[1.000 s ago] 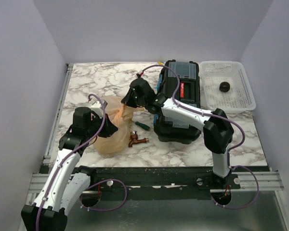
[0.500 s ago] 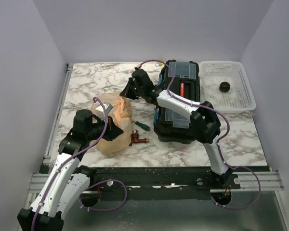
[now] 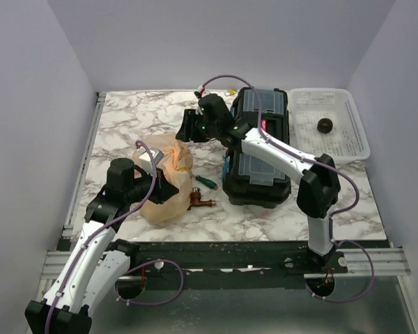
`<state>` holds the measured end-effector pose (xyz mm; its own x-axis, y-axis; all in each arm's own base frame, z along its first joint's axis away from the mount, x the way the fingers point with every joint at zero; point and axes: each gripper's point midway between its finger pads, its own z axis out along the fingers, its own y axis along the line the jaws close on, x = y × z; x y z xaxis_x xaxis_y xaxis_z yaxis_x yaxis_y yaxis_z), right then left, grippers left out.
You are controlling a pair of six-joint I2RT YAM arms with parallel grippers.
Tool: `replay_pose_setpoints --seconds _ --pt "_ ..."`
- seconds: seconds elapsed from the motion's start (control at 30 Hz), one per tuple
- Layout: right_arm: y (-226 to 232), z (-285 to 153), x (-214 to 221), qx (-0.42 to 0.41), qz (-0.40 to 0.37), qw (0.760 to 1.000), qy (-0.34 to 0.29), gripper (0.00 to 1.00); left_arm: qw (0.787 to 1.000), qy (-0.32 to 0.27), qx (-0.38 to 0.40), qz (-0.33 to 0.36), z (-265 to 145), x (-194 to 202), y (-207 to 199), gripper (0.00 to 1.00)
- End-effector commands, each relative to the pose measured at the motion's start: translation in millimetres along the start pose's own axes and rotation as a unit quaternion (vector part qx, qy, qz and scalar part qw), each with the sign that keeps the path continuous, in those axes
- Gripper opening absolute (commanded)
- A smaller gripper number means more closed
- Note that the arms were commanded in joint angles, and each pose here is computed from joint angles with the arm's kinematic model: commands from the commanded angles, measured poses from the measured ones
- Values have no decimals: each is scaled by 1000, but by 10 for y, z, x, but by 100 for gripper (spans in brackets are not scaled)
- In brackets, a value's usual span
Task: Take the fake fruits out of the plastic bag
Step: Untie the plastic bag at the center of the board.
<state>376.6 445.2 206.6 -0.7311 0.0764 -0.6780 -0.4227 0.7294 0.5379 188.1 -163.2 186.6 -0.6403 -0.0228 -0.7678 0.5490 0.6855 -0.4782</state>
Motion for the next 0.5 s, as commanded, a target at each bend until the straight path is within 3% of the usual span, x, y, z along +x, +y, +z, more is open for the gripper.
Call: replay_pose_setpoints --seconds 0.0,0.13,0.47 --pt "32 -405 -2 23 -53 998 0 54 1000 -1 6 10 8 -12 -19 0" --pt "116 -588 218 19 -76 997 10 56 1000 0 7 10 4 -9 -22 0" --pt "708 -621 776 -126 -54 989 50 57 999 -8 28 20 -13 -36 -103 0"
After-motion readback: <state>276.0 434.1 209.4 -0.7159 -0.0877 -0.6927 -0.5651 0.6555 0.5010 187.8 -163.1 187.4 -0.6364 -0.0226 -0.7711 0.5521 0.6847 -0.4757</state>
